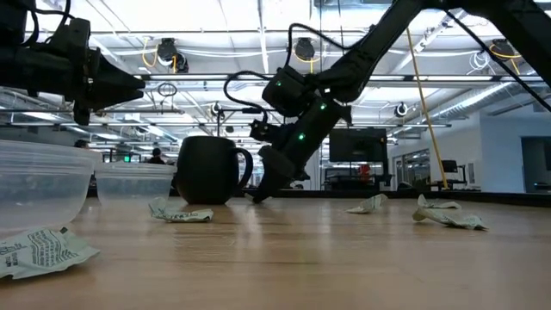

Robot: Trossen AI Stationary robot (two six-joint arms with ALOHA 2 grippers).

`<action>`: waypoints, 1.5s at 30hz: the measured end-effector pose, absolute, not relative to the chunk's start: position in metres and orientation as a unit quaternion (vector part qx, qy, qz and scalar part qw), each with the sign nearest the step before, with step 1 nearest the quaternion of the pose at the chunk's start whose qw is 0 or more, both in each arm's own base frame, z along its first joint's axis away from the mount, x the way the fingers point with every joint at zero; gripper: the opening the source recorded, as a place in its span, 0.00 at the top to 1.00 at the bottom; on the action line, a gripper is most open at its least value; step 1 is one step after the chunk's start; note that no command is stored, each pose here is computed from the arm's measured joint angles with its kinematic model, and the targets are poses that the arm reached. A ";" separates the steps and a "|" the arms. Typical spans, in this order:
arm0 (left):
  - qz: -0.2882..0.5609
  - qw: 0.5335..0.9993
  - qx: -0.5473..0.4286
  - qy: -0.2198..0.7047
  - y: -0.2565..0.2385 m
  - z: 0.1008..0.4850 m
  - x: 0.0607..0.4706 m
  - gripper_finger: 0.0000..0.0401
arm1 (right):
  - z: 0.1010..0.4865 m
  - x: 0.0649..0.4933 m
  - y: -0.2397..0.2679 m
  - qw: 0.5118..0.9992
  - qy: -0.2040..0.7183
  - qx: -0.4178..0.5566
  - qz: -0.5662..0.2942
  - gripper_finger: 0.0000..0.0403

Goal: Pick and place Stevia / Truvia into bins
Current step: Put the green stevia packet into the top transparent container

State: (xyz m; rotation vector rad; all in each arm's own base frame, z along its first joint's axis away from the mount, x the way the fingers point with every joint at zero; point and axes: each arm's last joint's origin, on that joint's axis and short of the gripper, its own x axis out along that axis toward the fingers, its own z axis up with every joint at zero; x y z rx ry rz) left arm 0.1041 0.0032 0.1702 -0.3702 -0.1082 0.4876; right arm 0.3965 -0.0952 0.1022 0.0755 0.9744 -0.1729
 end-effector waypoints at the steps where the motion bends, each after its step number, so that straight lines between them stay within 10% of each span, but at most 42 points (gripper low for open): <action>1: 0.240 0.952 -0.182 -0.053 0.003 0.170 0.104 0.72 | 0.104 0.396 -0.088 0.875 0.475 0.041 -0.080 1.00; 12: 0.238 0.946 -0.213 -0.051 0.003 0.168 0.104 0.72 | 0.147 0.372 -0.001 0.832 0.542 -0.018 -0.120 1.00; 22: 0.216 0.939 -0.253 -0.085 0.002 0.174 0.104 0.72 | 0.211 0.409 0.040 0.968 0.243 -0.032 0.050 1.00; 33: 0.196 0.940 -0.150 -0.234 0.003 0.233 0.092 0.72 | 0.159 0.458 0.023 0.993 0.085 -0.009 0.087 1.00; 45: 0.216 0.943 -0.122 -0.221 0.004 0.243 0.090 0.72 | 0.137 0.497 -0.019 0.989 0.139 0.041 0.033 1.00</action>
